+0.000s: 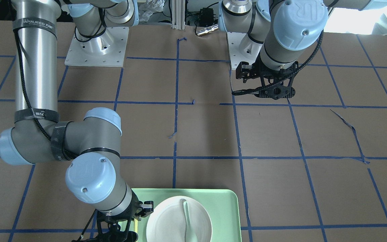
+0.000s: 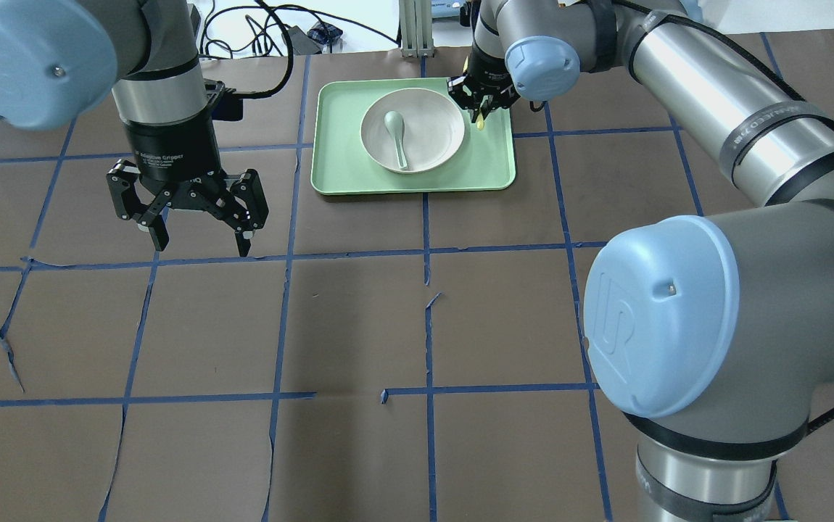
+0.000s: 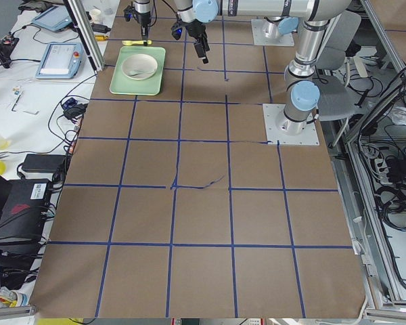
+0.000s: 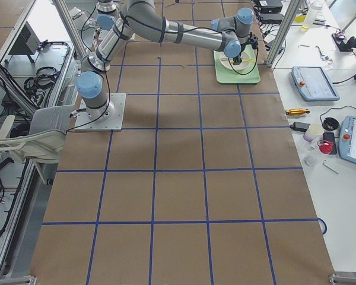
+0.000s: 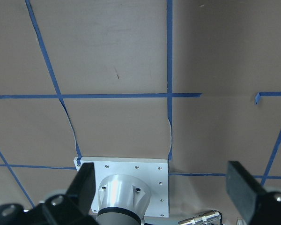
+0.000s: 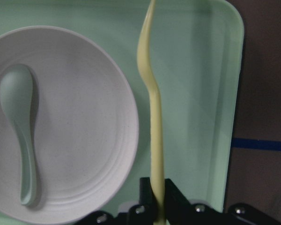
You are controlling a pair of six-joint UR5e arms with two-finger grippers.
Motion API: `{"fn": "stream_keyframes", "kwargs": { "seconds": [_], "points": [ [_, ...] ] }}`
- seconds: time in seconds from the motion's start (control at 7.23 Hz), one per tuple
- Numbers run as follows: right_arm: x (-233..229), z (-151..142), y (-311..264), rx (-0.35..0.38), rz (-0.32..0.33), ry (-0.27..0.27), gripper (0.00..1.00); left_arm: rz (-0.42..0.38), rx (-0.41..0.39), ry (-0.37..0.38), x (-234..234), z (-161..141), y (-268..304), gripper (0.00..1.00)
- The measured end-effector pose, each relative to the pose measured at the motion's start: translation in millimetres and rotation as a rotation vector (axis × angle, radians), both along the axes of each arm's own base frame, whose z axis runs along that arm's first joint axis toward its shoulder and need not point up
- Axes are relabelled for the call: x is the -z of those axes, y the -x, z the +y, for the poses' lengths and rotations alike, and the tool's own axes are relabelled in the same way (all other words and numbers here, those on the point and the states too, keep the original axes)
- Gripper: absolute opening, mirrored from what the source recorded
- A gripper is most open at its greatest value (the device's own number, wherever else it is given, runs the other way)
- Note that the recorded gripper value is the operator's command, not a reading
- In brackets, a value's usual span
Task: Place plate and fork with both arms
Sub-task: 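Lift the fork with the right gripper and set it on the tray beside the plate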
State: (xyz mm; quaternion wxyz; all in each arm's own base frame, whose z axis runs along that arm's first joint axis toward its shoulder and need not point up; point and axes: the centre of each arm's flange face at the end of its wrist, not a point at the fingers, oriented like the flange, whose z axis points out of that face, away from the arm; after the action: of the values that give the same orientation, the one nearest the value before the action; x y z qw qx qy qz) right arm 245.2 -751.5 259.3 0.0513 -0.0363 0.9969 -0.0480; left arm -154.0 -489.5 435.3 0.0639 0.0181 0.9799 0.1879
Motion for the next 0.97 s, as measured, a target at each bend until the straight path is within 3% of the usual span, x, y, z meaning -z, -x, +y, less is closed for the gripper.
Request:
{"fn": "stream_keyframes", "kwargs": {
  "seconds": [0.42,0.55,0.69,0.83,0.97],
  "points": [
    [43.3,9.9,5.2,0.012,-0.049,-0.081,0.03,0.001,-0.007,-0.002,0.8,-0.1,0.3,1.0],
    [51.9,10.6,3.9,0.009,-0.068,-0.091,0.2,0.0,-0.008,-0.005,2.0,-0.2,0.3,1.0],
    [57.1,8.8,4.5,0.004,-0.076,-0.086,0.73,-0.001,-0.008,-0.01,3.9,0.8,0.1,1.0],
    [59.5,7.2,6.3,0.0,-0.074,-0.076,1.0,-0.002,-0.009,-0.018,7.7,2.9,-0.1,1.0],
    [59.3,6.9,7.7,-0.001,-0.068,-0.066,1.0,-0.003,-0.01,-0.024,10.8,4.8,-0.2,1.0]
  ]
}}
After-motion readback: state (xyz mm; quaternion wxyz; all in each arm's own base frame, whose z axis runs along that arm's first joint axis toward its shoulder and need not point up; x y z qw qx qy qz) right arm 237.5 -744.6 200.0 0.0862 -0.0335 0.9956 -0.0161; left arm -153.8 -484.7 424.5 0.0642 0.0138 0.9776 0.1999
